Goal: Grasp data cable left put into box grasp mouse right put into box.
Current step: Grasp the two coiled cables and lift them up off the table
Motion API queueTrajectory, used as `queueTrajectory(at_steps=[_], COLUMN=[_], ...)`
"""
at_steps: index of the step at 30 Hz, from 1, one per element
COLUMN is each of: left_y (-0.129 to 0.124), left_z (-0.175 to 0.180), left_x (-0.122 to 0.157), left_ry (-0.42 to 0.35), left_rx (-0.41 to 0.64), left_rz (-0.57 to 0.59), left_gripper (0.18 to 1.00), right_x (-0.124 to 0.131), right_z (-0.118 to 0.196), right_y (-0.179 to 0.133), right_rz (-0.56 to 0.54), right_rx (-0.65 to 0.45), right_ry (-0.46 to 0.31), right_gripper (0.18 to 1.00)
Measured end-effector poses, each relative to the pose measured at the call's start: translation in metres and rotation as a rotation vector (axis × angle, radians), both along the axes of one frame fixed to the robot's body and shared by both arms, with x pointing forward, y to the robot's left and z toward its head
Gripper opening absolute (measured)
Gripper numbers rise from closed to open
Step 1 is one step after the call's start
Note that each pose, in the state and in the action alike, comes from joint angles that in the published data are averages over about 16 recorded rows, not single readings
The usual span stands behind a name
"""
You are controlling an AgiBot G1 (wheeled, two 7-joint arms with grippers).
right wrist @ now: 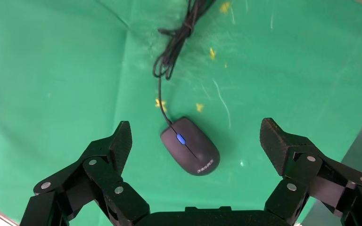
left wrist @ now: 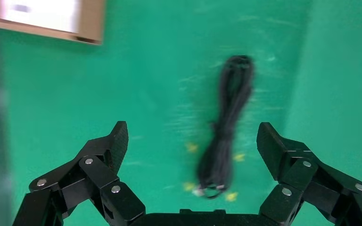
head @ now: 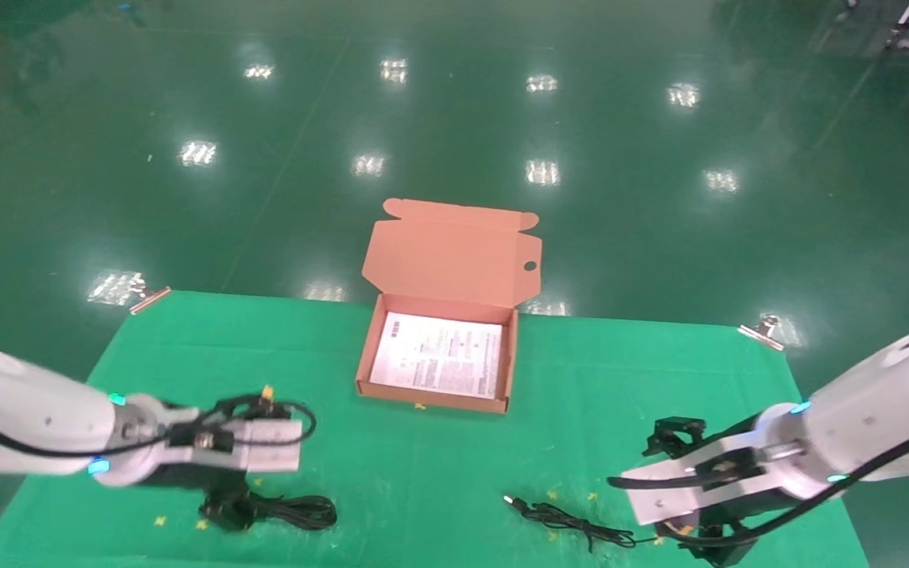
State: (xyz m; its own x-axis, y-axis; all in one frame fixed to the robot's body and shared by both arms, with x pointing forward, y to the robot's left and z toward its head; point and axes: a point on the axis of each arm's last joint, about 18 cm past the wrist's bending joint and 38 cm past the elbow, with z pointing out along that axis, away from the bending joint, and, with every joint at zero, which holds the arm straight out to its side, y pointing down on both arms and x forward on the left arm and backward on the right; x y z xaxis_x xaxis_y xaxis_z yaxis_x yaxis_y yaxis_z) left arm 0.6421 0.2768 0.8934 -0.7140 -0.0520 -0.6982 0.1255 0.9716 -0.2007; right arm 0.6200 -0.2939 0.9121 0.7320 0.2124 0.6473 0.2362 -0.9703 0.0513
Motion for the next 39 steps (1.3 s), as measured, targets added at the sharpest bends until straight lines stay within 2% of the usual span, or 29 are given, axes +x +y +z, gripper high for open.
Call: queueTrajectory(at_steps=[16, 39], left_y=[0.01, 0.022], left_z=[-0.047, -0.061], left_x=[0.032, 0.06], left_ry=[0.102, 0.132], left_rx=[-0.012, -0.035], left_rz=[0.107, 0.161], left_gripper=[1.001, 1.001], right_x=[0.024, 0.053], right_z=[-0.051, -0.092], right_y=[0.024, 0.04], right_rz=[-0.103, -0.152], right_rx=[0.059, 0.094], right_ry=[-0.008, -0.018], right_gripper=[1.0, 0.999])
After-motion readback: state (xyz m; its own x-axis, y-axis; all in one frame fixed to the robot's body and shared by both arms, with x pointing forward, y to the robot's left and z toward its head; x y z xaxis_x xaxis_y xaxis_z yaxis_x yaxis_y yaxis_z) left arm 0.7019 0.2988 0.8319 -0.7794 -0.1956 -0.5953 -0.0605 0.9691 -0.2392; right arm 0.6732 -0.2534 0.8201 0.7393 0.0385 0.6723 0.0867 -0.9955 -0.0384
